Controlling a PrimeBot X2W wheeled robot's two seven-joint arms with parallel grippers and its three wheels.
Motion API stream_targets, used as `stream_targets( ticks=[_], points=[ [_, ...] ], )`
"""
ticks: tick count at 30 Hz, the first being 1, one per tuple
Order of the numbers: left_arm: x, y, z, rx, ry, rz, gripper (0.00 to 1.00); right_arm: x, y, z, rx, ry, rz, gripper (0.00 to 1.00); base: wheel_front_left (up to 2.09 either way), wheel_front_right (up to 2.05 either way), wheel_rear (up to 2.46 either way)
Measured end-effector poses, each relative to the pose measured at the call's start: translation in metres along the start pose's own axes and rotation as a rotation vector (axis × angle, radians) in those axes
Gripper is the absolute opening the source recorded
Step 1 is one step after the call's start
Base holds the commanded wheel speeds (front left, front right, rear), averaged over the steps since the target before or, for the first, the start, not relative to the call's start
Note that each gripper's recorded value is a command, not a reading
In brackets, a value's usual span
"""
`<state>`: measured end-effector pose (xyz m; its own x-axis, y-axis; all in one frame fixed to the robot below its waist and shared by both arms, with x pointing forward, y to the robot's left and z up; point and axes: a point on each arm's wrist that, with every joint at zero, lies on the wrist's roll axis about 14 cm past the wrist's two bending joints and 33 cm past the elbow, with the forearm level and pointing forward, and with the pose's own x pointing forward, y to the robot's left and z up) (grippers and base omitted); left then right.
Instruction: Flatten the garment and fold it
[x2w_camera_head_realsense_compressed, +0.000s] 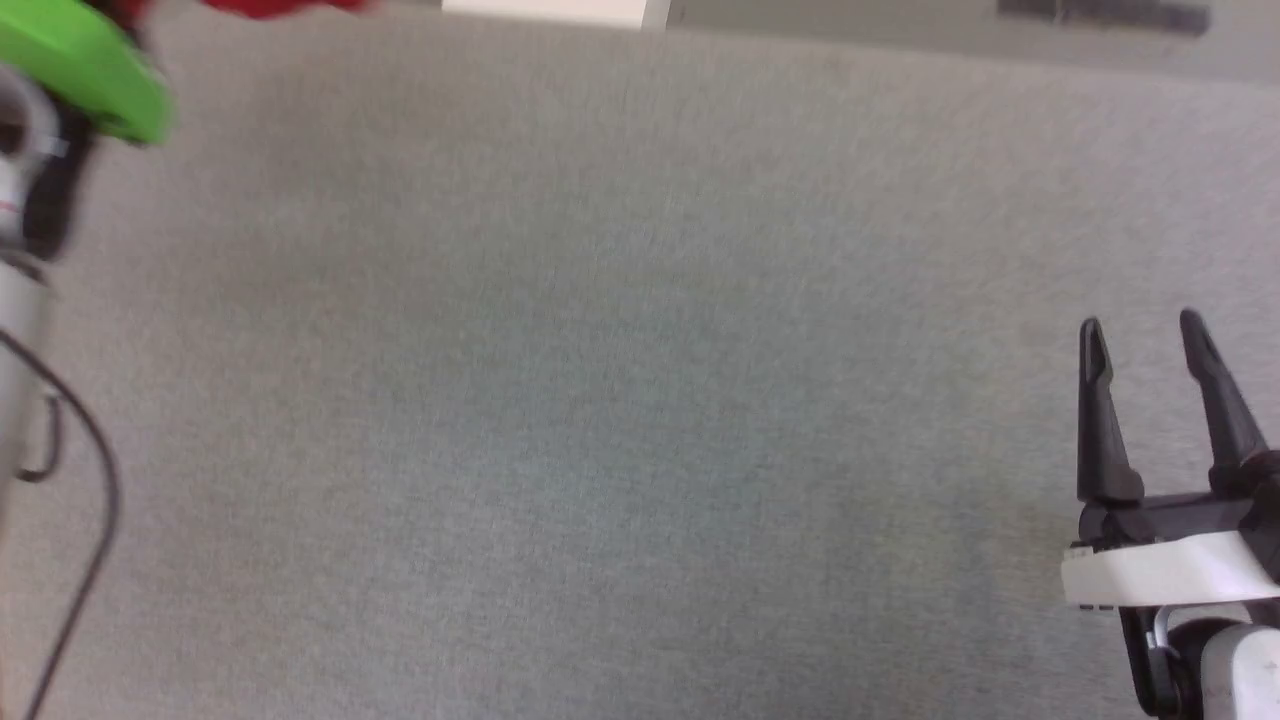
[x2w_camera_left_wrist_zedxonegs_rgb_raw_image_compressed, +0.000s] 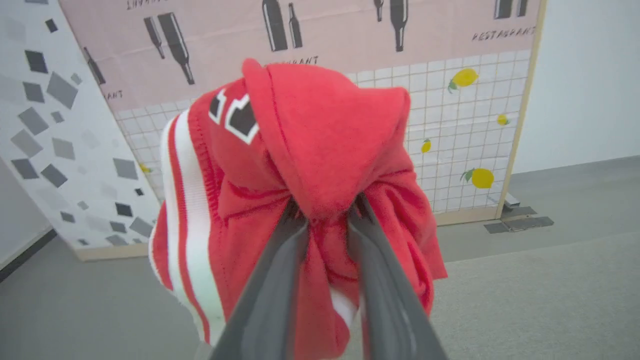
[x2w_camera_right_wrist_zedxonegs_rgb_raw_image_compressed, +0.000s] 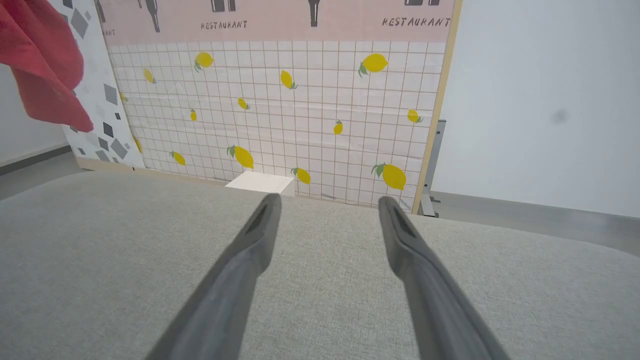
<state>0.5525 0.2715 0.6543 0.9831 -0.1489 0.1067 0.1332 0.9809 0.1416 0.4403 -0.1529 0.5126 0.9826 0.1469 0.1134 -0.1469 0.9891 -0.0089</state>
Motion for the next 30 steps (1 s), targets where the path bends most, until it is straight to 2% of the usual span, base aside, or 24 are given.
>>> stream_targets(
  ticks=[4,12,15,20,21,22,25,30],
  points=[
    [-0.010,-0.063,0.017,0.019,-0.028,-0.164,0.00,-0.016,-0.011,0.010,-0.004,0.006,-0.036,1.00,0.00,0.00,0.00],
    [-0.033,-0.204,0.000,-0.044,-0.011,-0.501,0.00,-0.049,-0.043,0.024,-0.012,0.009,-0.141,1.00,0.00,0.00,0.00],
    [-0.051,-0.268,-0.026,-0.089,0.037,-0.645,0.00,-0.062,-0.057,0.024,-0.012,0.020,-0.188,1.00,0.00,0.00,0.00],
    [-0.090,-0.338,-0.099,-0.099,0.239,-0.825,0.00,-0.082,-0.080,0.014,-0.010,0.063,-0.267,1.00,0.00,0.00,0.00],
    [-0.101,-0.347,-0.120,-0.086,0.310,-0.857,0.18,-0.086,-0.083,0.011,-0.009,0.075,-0.280,1.00,0.00,0.00,0.00],
    [-0.109,-0.352,-0.137,-0.072,0.374,-0.874,1.00,-0.088,-0.085,0.008,-0.004,0.084,-0.288,1.00,0.00,0.00,0.00],
    [-0.133,-0.358,-0.183,0.009,0.507,-0.934,1.00,-0.095,-0.089,-0.007,0.009,0.127,-0.309,1.00,0.00,0.00,0.00],
    [-0.136,-0.362,-0.193,-0.011,0.506,-0.941,1.00,-0.099,-0.091,-0.017,0.011,0.158,-0.317,1.00,0.00,0.00,0.00]
  ],
)
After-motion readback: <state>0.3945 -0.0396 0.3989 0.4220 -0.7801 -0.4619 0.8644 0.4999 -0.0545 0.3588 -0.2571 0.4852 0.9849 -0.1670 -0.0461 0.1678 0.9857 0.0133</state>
